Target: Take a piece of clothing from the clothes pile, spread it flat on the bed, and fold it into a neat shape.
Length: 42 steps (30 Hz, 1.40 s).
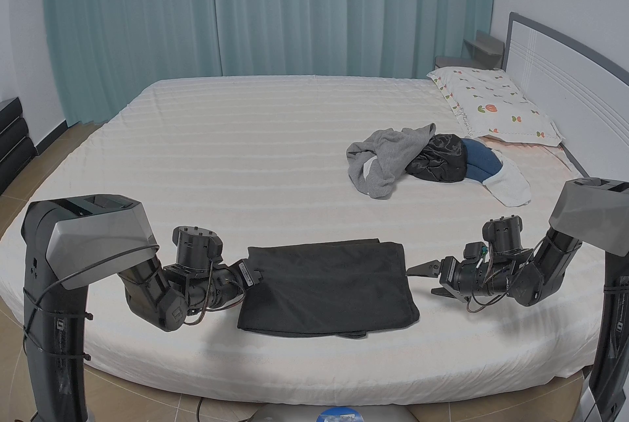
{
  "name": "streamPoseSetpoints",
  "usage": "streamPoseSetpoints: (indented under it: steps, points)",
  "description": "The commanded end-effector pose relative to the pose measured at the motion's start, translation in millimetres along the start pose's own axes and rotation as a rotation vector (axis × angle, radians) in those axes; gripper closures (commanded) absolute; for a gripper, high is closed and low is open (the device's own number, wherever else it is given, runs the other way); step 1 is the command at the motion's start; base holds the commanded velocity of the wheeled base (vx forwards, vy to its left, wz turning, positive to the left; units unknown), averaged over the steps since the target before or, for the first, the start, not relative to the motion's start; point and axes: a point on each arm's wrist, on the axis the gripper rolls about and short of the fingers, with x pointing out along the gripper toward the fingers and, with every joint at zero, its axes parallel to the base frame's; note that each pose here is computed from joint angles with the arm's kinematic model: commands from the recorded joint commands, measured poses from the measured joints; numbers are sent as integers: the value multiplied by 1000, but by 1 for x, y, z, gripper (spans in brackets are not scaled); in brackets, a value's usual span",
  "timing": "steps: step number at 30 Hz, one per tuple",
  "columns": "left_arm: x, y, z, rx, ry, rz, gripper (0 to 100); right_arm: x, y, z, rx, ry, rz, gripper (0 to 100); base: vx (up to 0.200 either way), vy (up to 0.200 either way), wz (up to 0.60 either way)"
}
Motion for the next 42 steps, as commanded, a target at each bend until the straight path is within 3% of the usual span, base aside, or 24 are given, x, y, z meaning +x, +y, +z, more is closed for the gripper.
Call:
streamPoseSetpoints:
  steps: [1,22,42]
  points:
    - [-1,1,-1,-9,-1,4,100,0,-1,0,1,1,-1,0,0,0,0]
    - [-3,4,-3,-12,2,14,100,0,-2,1,5,-3,-3,0,-29,0,0]
    - [1,12,25,-36,-75,11,100,0,-2,1,5,-2,-1,0,0,0,0]
